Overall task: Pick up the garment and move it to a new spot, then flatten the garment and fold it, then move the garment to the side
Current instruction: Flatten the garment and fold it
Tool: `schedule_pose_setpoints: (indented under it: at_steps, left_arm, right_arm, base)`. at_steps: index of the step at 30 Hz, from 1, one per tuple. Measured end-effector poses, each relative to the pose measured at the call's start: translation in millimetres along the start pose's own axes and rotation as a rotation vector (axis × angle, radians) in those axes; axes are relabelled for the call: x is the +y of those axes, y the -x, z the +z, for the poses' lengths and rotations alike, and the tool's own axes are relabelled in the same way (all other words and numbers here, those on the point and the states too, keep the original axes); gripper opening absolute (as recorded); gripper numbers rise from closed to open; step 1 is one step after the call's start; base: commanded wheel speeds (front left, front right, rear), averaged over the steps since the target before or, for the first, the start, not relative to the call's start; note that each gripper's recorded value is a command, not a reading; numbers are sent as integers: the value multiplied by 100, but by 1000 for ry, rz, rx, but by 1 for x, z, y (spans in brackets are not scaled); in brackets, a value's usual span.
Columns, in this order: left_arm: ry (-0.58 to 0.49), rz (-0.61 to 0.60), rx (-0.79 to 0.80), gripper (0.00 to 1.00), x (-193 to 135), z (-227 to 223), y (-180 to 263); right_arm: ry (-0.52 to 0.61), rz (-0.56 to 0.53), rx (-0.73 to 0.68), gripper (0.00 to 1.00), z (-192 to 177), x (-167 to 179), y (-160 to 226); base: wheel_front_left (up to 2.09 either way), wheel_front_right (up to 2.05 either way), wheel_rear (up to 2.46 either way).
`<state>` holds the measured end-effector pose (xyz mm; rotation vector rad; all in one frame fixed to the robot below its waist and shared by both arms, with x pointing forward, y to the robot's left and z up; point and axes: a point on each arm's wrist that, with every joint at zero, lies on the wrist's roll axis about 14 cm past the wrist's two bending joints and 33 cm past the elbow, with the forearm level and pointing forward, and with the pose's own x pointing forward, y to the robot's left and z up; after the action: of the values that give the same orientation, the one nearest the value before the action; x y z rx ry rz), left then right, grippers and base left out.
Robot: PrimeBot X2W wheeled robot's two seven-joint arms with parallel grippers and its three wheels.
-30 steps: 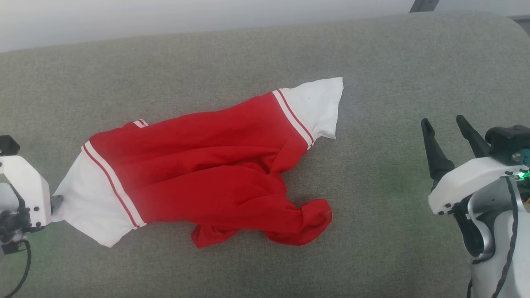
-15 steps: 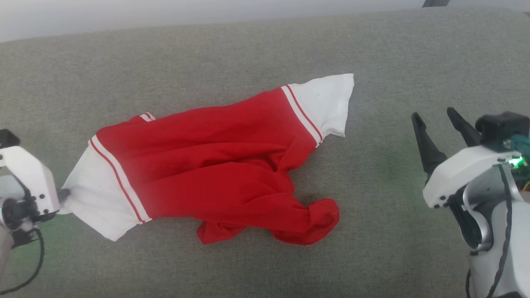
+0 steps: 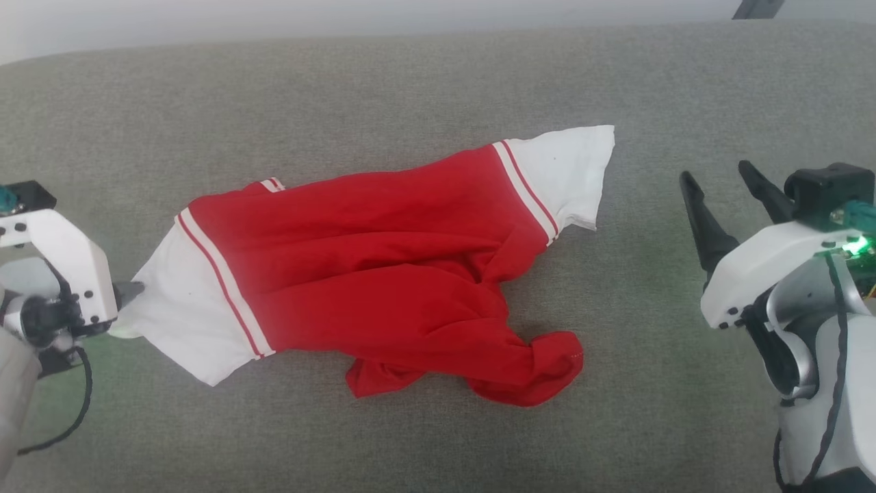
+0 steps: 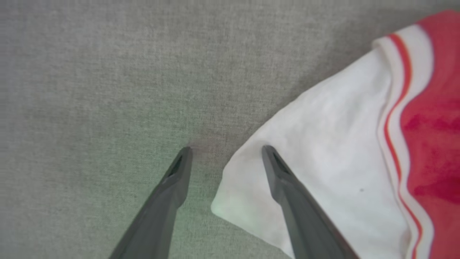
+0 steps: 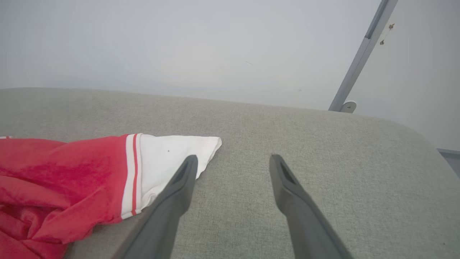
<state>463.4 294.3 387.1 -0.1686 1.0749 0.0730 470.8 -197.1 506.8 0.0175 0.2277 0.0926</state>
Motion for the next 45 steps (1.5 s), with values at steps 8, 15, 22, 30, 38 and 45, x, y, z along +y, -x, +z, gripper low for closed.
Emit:
schedule_pose_setpoints:
  at_steps: [8,15,22,30,38,45]
  left_arm:
    - [-8,42,86,100,3,-6,0]
    - [107,36,155,100,2,-20,-12]
    - [186,-9,194,0,-4,-25,-13]
    - [184,-33,199,0,-9,-27,-11]
    - [154,-49,166,0,-15,-24,-8]
    - [122,-56,140,0,-19,-24,-8]
  right_arm:
    - [4,12,0,100,1,4,-5]
    - [0,3,26,100,-5,-1,-9]
    - [6,4,41,100,-5,-2,-12]
    - [4,47,76,100,-3,12,-22]
    - [9,128,288,100,-27,33,-48]
    - [7,150,465,100,-49,38,-79]
  base:
    - [0,0,0]
    - [0,0,0]
    - [0,0,0]
    - [0,0,0]
    - [0,0,0]
    - [0,0,0]
